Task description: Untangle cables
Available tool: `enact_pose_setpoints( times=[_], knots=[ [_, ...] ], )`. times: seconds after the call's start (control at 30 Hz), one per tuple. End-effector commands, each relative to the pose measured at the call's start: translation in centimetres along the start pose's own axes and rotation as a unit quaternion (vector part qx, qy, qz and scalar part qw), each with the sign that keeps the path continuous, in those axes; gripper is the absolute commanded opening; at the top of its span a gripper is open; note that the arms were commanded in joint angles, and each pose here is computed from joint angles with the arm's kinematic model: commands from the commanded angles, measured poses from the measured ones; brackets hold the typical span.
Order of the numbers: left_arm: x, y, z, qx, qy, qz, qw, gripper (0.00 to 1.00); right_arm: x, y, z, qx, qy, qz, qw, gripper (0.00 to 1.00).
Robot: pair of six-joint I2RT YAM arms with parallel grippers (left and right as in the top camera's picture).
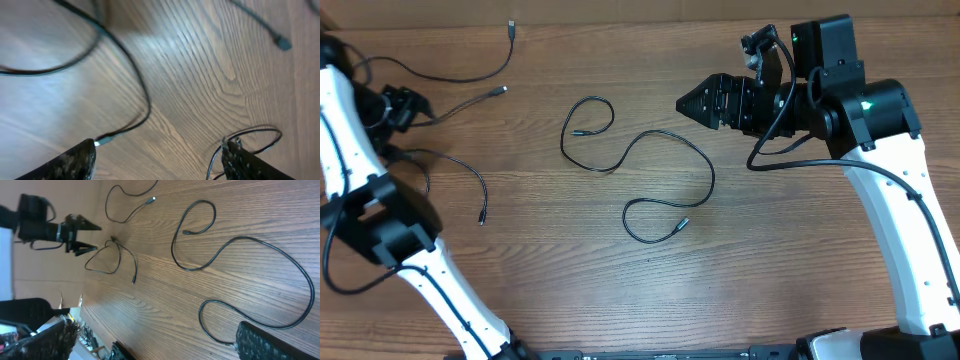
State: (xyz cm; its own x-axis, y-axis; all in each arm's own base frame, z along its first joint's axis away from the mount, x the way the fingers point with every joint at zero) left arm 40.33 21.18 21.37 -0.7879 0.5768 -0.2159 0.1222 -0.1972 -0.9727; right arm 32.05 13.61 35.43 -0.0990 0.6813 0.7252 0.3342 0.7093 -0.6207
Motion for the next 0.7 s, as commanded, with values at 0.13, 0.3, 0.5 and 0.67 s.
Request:
enact_pose_setpoints(
  times=[0.13, 0.3, 0.5, 0.67],
  knots=[
    [5.9, -8.6, 1.3, -0.106, -0.032, -0.044, 0.993, 0.87, 0.2, -0.1, -0.2, -0.005, -0.009, 0.001, 1.0, 1.0],
    [12.2, -9.4, 3.0, -0.091, -0.164, -0.084, 0.979, 0.93, 0.2, -0.1, -0.2, -0.006, -0.01, 0.0, 1.0, 1.0],
    [18.7, -7.7, 1.9, -0.077, -0.228, -0.047, 0.969, 0.92, 0.2, -0.1, -0.2, -0.005, -0.009, 0.001, 1.0, 1.0],
    [21.6, -5.2, 0.7, -0.087, -0.247, -0.029, 0.965, 0.89, 0.1, -0.1, -0.1, -0.004, -0.008, 0.001, 1.0, 1.0]
  ],
)
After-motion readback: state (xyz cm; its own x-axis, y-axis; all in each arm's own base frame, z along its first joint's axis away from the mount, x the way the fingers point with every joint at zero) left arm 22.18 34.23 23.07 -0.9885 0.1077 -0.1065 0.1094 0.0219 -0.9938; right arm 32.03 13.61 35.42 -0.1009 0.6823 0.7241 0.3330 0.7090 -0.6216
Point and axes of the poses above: each gripper's point midway between its finger pads, its own y axis out along the fingers, its own x axis along the line the jaws close on, z = x × y, the point moved 8 cm from there along -y, back along the fingers, and after that the axes turned 8 degrees about y, right-handed, at the moved point
